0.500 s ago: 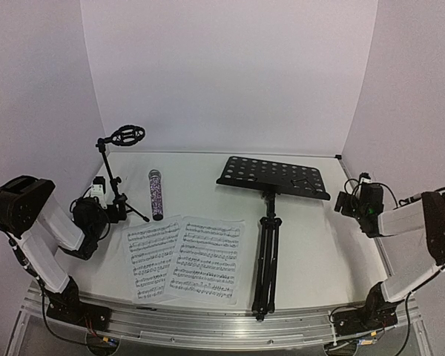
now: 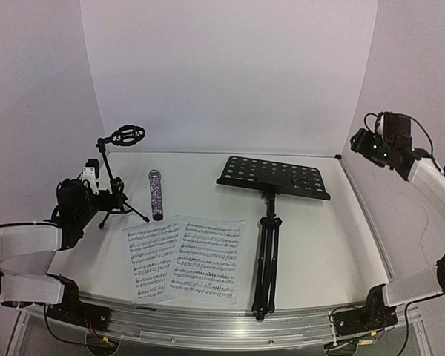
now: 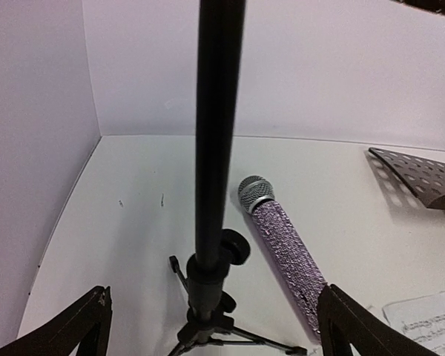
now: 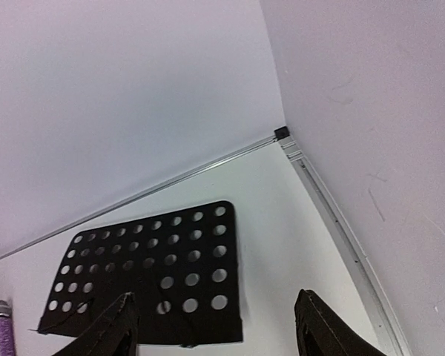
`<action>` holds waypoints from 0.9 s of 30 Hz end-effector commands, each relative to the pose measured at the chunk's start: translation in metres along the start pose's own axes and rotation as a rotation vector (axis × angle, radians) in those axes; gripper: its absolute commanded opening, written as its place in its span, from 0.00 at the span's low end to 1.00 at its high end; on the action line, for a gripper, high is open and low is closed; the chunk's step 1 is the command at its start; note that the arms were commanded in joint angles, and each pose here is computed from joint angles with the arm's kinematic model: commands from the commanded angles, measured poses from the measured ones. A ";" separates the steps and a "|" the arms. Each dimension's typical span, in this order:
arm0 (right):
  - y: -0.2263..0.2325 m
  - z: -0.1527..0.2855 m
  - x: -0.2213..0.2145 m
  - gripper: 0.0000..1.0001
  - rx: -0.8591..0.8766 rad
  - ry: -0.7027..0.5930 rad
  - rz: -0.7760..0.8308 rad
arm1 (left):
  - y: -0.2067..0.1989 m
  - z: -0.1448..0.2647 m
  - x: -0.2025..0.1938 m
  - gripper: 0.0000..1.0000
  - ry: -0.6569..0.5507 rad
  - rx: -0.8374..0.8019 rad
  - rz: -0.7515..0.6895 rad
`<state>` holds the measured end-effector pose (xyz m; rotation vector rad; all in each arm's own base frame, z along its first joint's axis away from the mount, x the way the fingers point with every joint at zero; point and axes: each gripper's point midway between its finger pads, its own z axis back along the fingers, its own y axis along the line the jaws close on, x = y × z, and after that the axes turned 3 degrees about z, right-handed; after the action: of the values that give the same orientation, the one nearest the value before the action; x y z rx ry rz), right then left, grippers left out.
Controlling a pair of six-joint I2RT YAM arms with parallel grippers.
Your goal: Set up the instrument practice props
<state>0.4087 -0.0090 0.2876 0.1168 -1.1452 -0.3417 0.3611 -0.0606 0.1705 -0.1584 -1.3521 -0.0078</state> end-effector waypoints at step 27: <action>0.179 -0.070 -0.267 0.46 -0.174 0.764 0.182 | -0.181 0.077 -0.007 0.78 0.161 -0.858 -0.176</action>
<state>0.4080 0.2475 0.0860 0.0418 -0.3704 -0.1666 0.2577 -0.2216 0.1688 -0.7131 -1.0293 -0.7013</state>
